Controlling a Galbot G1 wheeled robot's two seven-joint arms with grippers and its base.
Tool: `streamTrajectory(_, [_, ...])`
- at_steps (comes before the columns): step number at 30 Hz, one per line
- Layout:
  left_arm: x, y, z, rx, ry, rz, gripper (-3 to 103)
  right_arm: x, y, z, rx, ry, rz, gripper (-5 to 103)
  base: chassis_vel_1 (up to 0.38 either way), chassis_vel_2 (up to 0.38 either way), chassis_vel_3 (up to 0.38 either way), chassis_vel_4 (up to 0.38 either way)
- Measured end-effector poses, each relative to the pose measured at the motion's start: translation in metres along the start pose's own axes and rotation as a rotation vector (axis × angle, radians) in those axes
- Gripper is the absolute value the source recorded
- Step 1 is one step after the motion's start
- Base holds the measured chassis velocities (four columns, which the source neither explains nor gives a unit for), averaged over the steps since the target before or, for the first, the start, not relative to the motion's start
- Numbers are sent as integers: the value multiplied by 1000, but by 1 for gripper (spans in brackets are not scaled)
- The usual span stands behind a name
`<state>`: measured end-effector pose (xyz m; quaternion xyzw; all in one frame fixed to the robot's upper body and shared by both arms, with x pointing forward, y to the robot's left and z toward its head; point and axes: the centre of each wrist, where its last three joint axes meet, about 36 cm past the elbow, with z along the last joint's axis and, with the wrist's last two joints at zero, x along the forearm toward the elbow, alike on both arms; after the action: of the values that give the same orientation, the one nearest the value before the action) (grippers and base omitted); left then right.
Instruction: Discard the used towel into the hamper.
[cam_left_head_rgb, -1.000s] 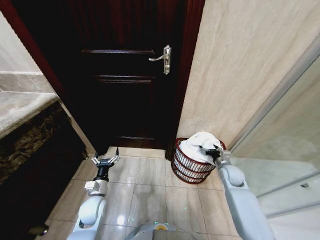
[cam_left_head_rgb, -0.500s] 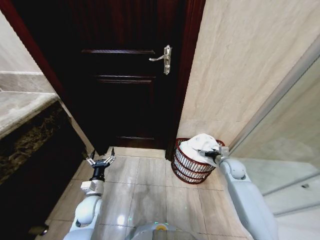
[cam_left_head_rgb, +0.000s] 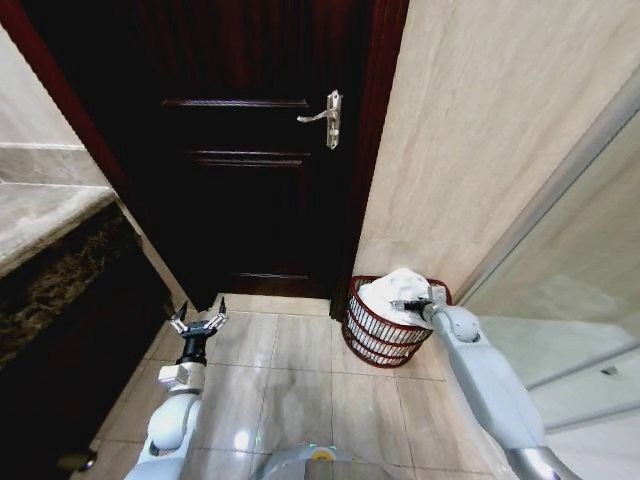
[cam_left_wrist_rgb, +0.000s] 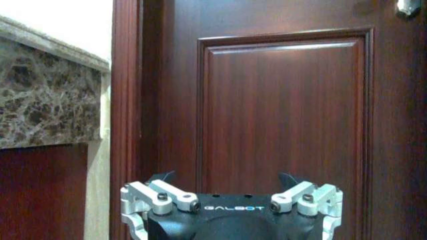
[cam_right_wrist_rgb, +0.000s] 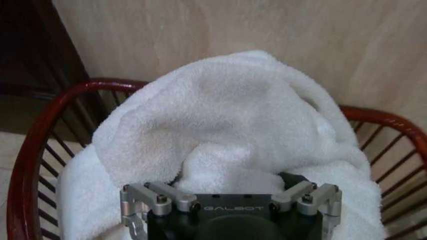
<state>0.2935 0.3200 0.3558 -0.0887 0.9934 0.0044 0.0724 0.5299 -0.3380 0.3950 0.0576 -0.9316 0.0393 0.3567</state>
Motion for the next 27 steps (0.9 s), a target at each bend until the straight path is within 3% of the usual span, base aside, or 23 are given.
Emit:
streamTrajectory(15, [2, 7, 2, 4, -5, -16, 100, -25, 9, 17, -8, 69, -14, 100, 0, 0, 0, 0])
streamTrajectory(20, [0, 4, -2, 11, -14, -15, 100, -10, 7, 15, -29, 22, 0, 100, 0, 0, 0, 0])
streamTrajectory(23, [-2, 2, -6, 14, -20, -13, 100, 19, 4, 14, -42, -168, 13, 100, 0, 0, 0, 0])
streamTrajectory(24, [-2, 2, -6, 14, -20, -13, 100, 19, 4, 14, -42, -168, 13, 100, 0, 0, 0, 0])
streamTrajectory(26, [-2, 0, -7, 16, -20, -10, 100, 34, 3, 14, -40, -276, 22, 100, 0, 0, 0, 0])
streamTrajectory(27, [-2, -3, -7, 22, -20, -7, 100, 52, 5, 17, -32, -383, 33, 100, 0, 0, 0, 0])
